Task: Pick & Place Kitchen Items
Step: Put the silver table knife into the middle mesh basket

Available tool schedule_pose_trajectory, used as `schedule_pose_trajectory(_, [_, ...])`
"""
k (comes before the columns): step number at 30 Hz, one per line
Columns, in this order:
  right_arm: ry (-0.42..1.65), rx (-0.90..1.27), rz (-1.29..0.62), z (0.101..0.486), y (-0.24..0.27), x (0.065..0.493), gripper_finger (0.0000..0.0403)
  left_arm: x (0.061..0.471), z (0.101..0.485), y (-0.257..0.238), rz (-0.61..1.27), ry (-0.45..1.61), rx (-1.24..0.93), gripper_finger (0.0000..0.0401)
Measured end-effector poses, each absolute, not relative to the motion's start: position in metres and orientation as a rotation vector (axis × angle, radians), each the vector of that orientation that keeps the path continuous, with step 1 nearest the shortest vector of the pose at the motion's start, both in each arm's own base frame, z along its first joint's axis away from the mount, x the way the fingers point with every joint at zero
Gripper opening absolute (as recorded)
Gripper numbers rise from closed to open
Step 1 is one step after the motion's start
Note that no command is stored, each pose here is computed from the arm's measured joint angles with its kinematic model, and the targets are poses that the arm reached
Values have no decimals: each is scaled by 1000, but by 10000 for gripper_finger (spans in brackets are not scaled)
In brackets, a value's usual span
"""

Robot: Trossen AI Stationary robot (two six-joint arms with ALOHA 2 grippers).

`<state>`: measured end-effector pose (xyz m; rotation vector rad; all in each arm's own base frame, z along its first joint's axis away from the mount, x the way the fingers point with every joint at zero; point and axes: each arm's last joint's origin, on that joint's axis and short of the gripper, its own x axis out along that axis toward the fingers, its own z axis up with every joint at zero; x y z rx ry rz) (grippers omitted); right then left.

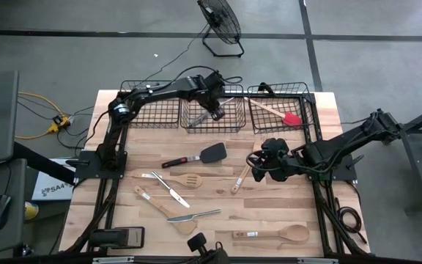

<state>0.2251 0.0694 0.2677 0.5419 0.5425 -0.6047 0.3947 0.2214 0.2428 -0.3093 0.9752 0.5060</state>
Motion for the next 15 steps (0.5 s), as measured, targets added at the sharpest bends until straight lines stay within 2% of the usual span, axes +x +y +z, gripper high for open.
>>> schedule_pose_trajectory(15, [534,541,-605,268,69,225,138,400,208,225,514,1076,-342,3])
